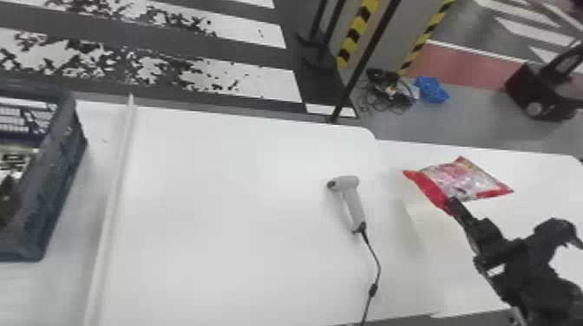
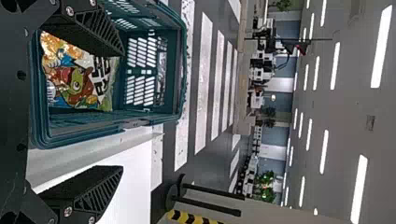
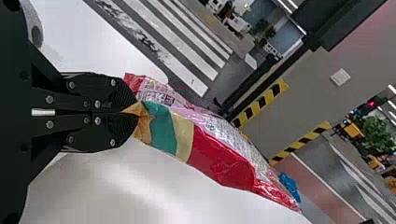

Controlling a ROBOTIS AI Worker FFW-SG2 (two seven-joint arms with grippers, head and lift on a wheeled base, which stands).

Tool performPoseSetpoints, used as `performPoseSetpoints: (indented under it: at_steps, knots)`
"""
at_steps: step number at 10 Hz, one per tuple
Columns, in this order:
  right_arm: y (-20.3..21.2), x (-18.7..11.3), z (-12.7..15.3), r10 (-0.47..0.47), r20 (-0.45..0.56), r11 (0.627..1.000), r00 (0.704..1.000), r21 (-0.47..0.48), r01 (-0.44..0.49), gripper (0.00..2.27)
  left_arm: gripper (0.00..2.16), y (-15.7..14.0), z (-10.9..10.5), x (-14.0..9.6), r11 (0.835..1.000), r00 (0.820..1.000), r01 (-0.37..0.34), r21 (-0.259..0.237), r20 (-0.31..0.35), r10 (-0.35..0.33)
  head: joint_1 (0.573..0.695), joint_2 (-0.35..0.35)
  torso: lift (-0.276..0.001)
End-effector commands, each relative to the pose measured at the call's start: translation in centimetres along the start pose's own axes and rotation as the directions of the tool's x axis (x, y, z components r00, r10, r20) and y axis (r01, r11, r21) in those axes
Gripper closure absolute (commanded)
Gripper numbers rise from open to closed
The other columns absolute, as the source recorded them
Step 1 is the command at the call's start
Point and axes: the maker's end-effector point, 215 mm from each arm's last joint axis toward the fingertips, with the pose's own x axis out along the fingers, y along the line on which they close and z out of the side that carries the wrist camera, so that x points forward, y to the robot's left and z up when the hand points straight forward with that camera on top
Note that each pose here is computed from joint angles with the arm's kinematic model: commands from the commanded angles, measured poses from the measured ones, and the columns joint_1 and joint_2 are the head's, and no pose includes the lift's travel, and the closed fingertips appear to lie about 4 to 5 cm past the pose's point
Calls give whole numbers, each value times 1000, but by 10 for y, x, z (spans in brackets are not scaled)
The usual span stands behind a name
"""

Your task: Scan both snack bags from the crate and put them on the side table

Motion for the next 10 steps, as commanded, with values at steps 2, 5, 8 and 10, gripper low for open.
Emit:
performPoseSetpoints:
  at_steps: [2, 5, 8, 10]
  knots:
    - [-29, 16, -5, -73, 30, 997, 997, -2, 73, 2094, 140, 1, 0, -1, 1000, 1000, 0, -4, 0, 0, 695, -350, -87]
    - [-42, 22, -8, -125, 49, 991, 991, -34, 127, -2, 140, 1, 2, -1, 1000, 1000, 2, -7, 5, -2, 695, -350, -87]
    - [-41, 15, -7, -131, 59, 989, 990, -57, 135, 46, 140, 3, 2, -1, 1000, 1000, -1, -6, 5, 1, 695, -350, -87]
    - [5, -1, -2, -48, 107, 987, 993, -145, 64, 46, 140, 1, 6, 0, 1000, 1000, 0, -8, 14, 0, 695, -350, -87]
